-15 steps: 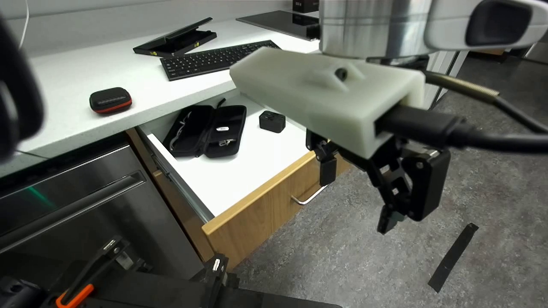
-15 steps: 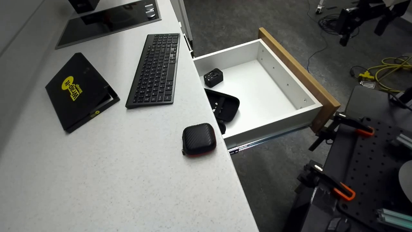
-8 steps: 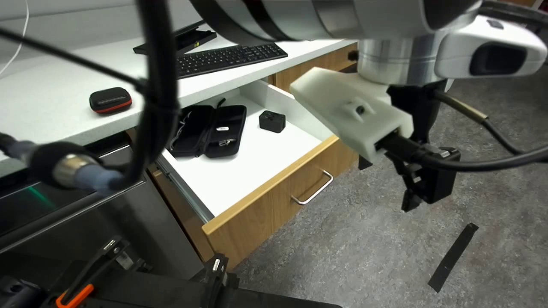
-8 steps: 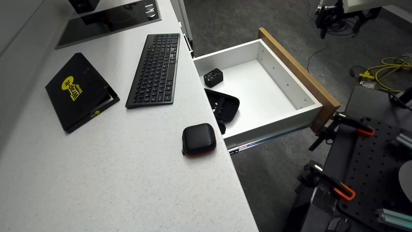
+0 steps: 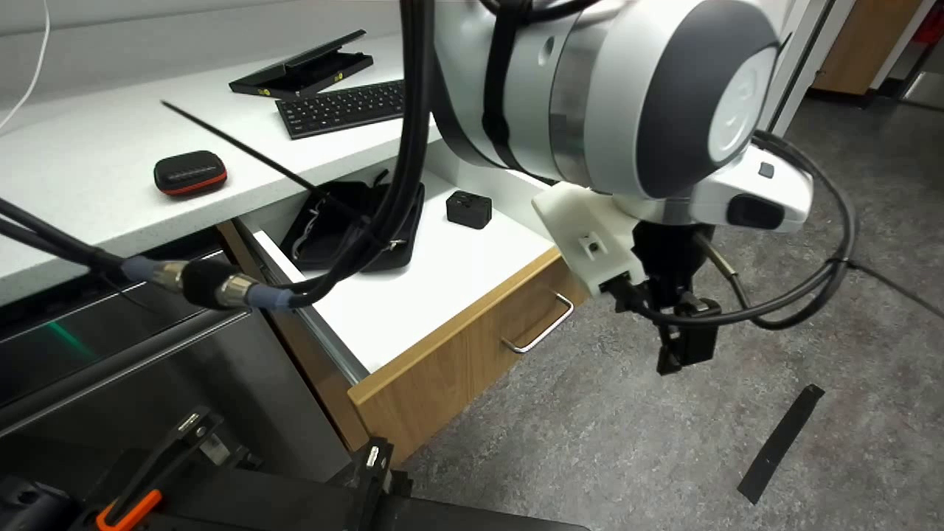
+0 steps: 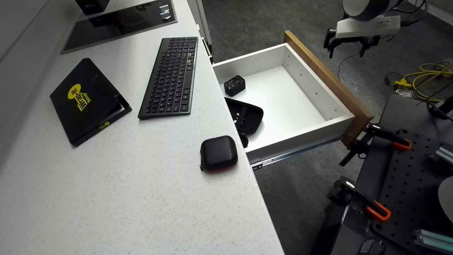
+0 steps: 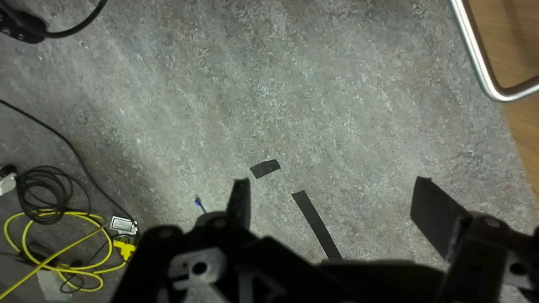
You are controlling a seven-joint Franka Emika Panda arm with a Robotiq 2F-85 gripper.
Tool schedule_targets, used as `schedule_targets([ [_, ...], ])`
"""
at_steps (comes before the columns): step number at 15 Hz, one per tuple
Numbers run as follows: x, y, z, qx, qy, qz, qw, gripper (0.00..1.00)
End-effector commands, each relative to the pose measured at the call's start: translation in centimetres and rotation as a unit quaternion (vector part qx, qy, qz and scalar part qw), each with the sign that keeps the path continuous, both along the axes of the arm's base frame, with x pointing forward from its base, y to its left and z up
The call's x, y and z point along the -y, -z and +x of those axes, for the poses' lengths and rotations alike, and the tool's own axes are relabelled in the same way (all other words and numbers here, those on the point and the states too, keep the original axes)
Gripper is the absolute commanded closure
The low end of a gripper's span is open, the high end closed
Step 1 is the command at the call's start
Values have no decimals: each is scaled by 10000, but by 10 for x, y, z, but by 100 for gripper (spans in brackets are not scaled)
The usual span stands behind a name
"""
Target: Close the open drawer
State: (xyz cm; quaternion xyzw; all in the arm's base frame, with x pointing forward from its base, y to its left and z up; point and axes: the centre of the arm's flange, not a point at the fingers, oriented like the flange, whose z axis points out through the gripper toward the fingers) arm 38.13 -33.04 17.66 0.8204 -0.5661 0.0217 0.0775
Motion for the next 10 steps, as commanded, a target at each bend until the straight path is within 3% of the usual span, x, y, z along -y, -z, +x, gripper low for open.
schedule_targets([
  [1,0,30,36,65,44,45,10000,0],
  [5,-22,45,59,-53,-175,151,9997,0],
  [10,-77,36,78,59,-1011,621,9929,0],
])
